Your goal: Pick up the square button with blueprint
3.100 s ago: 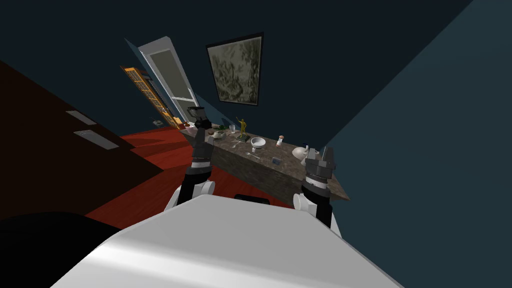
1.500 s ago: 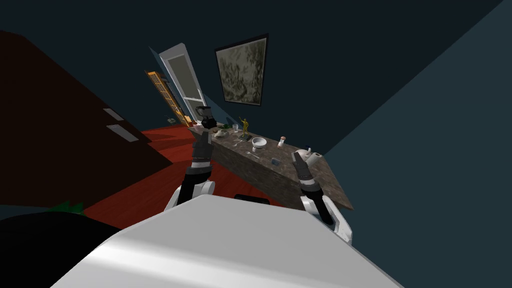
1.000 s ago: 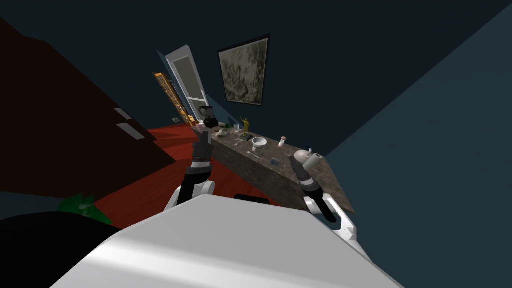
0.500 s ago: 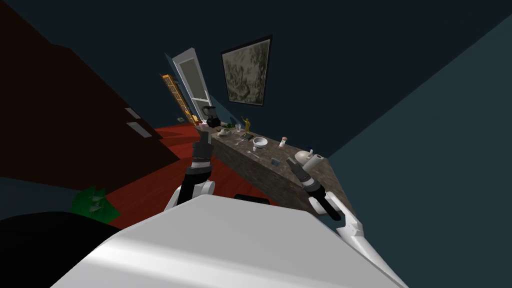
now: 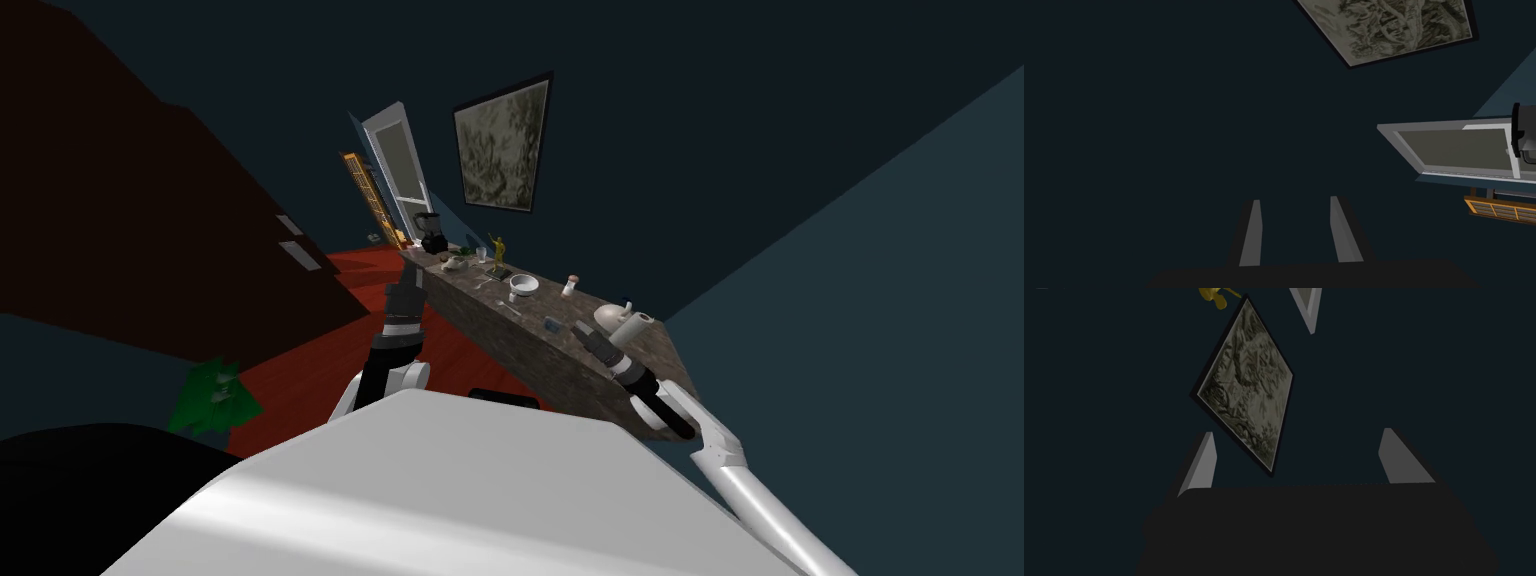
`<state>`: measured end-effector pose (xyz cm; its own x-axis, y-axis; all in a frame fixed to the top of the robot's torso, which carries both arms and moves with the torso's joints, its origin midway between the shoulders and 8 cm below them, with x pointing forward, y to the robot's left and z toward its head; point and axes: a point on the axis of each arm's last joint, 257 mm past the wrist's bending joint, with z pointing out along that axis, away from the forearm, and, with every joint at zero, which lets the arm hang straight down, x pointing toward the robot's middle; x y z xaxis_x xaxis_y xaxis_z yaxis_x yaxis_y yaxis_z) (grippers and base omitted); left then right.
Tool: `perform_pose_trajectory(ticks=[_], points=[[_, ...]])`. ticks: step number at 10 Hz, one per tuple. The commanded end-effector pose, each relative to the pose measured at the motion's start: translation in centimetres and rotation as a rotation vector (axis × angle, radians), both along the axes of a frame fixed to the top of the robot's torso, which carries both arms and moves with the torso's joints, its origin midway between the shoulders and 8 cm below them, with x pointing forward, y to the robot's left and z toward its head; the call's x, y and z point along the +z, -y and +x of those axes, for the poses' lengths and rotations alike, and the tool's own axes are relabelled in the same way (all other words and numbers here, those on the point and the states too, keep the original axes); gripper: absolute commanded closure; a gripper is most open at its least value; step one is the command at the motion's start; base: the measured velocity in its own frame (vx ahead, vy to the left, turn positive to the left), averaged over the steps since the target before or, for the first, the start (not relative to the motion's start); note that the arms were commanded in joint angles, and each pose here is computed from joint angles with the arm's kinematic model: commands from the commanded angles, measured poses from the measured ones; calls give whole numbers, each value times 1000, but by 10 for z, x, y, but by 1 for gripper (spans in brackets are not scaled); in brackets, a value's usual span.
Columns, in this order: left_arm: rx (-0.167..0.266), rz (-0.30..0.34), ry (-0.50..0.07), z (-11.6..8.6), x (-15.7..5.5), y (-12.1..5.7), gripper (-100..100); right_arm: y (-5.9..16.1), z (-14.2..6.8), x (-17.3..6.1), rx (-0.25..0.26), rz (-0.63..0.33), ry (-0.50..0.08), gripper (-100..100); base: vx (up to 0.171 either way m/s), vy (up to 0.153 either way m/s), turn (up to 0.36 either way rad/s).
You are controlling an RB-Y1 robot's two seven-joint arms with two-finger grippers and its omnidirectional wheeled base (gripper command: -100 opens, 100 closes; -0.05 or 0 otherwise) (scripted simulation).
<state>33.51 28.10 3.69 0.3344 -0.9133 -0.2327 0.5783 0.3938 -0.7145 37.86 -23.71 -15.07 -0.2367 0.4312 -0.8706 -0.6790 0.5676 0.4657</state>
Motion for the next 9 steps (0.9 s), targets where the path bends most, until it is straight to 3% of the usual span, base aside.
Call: perform_pose_trajectory(ticks=[1,6,9], points=[[0,0,0,0,0,0,0,6,-2,-6,11,-43,-12,-100,-10,-14,55],[0,0,0,0,0,0,0,38,-7,-47,43,-234,-94,-100,-12,1,108],[0,0,0,0,0,0,0,55,-10,-59,54,-317,-127,-100,-7,12,99]])
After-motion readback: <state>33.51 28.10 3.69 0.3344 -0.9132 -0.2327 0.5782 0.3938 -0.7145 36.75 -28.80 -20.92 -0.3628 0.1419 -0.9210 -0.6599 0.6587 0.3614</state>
